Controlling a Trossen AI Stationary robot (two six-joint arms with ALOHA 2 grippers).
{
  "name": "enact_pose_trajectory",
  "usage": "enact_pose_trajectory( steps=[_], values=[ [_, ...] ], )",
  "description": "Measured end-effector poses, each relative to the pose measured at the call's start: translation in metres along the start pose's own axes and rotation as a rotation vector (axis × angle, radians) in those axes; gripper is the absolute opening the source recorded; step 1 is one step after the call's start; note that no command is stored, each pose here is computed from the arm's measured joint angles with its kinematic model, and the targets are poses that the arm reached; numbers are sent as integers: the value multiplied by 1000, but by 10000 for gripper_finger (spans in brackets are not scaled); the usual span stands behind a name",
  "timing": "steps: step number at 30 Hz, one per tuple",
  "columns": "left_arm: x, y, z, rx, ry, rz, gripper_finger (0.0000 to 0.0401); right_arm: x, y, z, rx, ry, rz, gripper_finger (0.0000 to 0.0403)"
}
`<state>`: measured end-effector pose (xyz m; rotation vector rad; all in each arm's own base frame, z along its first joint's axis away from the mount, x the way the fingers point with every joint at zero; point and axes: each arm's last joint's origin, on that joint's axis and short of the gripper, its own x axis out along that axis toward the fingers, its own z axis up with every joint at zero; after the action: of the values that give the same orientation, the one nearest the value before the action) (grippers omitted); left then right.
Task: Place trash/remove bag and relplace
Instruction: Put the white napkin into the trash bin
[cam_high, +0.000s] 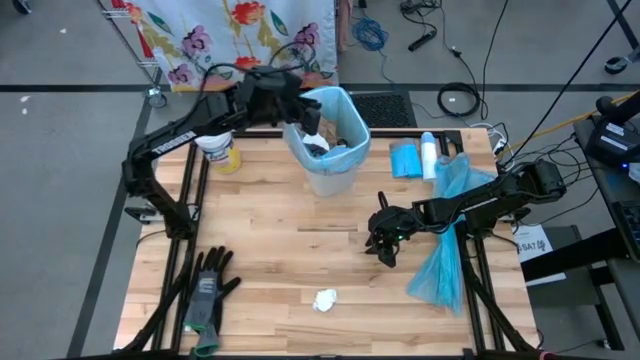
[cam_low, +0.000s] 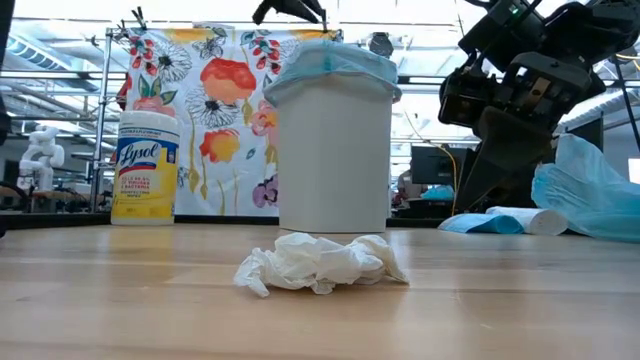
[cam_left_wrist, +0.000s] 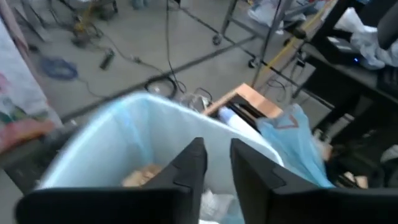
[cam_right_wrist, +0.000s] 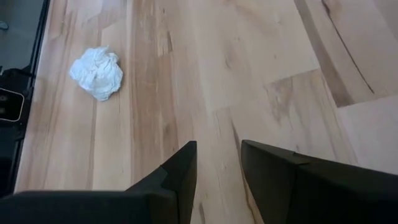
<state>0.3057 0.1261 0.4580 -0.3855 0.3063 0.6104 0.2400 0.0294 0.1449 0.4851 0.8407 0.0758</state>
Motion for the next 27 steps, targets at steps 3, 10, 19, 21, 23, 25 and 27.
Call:
enact_pose_trajectory(
  steps=[3,10,19,21,23,25,27],
  values=[
    [6,0,-2,-27,28,-31,116,0,0,-1,5,9,-5,116],
    [5,1,-5,-24,62,-40,176,0,-1,-2,9,20,-10,116],
    [-31,-18,-46,55,398,48,179,0,-3,-5,17,53,-27,116],
    [-40,-32,-61,91,465,64,179,0,-3,-6,18,57,-29,116],
    [-47,-48,-78,136,501,70,179,0,-3,-6,17,56,-29,116],
    [-51,-65,-95,194,515,56,179,0,-3,-5,9,56,-29,116],
    [-55,-79,-113,245,540,39,179,0,-3,-5,1,56,-29,116]
  ],
)
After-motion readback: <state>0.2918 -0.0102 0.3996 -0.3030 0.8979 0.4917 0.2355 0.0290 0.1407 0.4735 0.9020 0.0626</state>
